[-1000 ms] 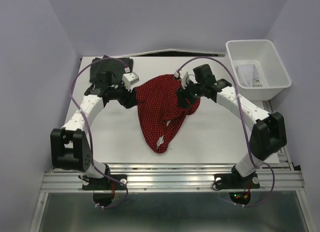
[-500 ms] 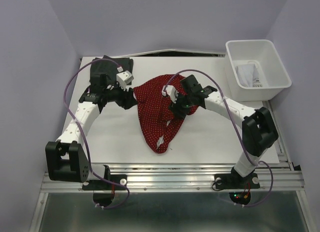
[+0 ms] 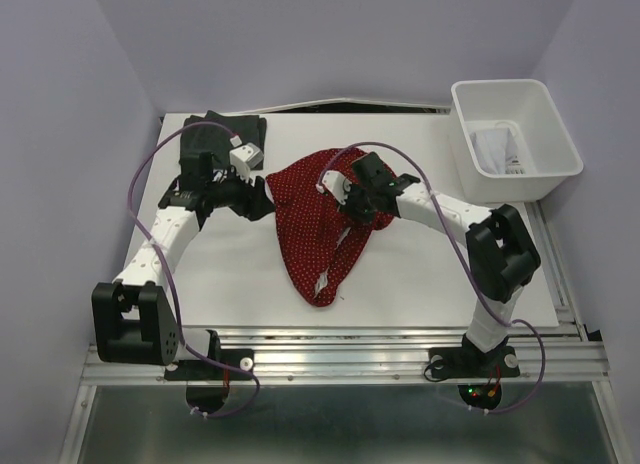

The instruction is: Fold and stack the skirts

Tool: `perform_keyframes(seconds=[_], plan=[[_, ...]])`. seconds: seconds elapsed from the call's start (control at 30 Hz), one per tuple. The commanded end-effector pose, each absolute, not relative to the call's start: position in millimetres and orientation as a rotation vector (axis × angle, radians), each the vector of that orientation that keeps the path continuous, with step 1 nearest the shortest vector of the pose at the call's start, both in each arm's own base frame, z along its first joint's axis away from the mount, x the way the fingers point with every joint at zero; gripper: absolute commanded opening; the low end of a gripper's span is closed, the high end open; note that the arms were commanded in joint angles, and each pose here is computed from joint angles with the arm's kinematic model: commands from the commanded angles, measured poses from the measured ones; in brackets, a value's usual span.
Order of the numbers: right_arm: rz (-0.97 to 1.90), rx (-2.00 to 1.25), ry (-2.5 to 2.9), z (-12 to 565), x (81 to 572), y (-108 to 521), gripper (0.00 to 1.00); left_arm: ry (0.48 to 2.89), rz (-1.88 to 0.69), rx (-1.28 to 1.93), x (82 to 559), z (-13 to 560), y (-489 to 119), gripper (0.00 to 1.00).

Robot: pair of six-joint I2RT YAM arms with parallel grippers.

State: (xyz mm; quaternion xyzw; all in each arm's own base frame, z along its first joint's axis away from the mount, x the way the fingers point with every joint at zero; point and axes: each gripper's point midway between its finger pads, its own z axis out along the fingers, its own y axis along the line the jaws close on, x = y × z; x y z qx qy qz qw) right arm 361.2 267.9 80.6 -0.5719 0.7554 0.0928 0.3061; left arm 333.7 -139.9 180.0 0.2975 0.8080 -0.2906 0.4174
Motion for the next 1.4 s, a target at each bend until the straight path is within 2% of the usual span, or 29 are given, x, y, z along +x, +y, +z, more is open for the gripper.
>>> perform_keyframes(seconds=[0.0,0.2,0.33,0.53,0.73,0.87,1.1,1.17,1.2,1.27,1.3,1.33,1.37], plan=[[0.168,-1.293,1.833,160.9,411.7,287.9,0.01,1.986,-0.701,0.754,331.5,188.3,-137.4,0.66],[0.186,-1.095,1.749,236.1,441.5,305.4,0.01,1.973,-0.632,0.762,338.6,190.6,-131.1,0.66],[0.367,-1.031,1.755,259.1,438.3,330.8,0.01,1.903,-0.557,0.736,351.2,206.4,-126.5,0.66],[0.641,-1.002,1.860,239.9,425.6,365.0,0.01,1.847,-0.564,0.531,365.5,224.2,-141.8,0.66],[0.798,-0.980,1.879,235.6,415.3,381.9,0.01,1.781,-0.705,0.451,373.6,240.8,-179.1,0.66],[0.809,-0.971,1.874,239.1,415.2,383.2,0.01,1.777,-0.710,0.476,382.0,232.9,-184.5,0.66],[0.743,-0.970,1.897,225.8,420.1,375.8,0.01,1.910,-0.707,0.475,393.8,188.9,-188.3,0.67],[0.770,-0.934,1.937,220.5,420.0,378.1,0.18,1.970,-0.731,0.427,393.7,176.5,-188.2,0.67],[0.784,-0.895,1.972,213.3,425.3,382.1,0.24,2.008,-0.751,0.365,393.6,169.1,-187.9,0.67],[0.796,-0.869,2.011,201.0,429.2,385.7,0.27,2.036,-0.773,0.307,389.9,163.4,-185.8,0.65],[0.793,-0.860,2.012,201.5,431.2,386.1,0.32,2.039,-0.781,0.279,387.8,163.8,-185.2,0.65],[0.781,-0.846,2.011,204.6,435.2,381.2,0.39,2.041,-0.791,0.254,385.5,164.9,-184.8,0.65],[0.776,-0.776,2.043,206.3,438.5,374.3,0.55,2.057,-0.809,0.219,379.5,161.4,-184.3,0.66]])
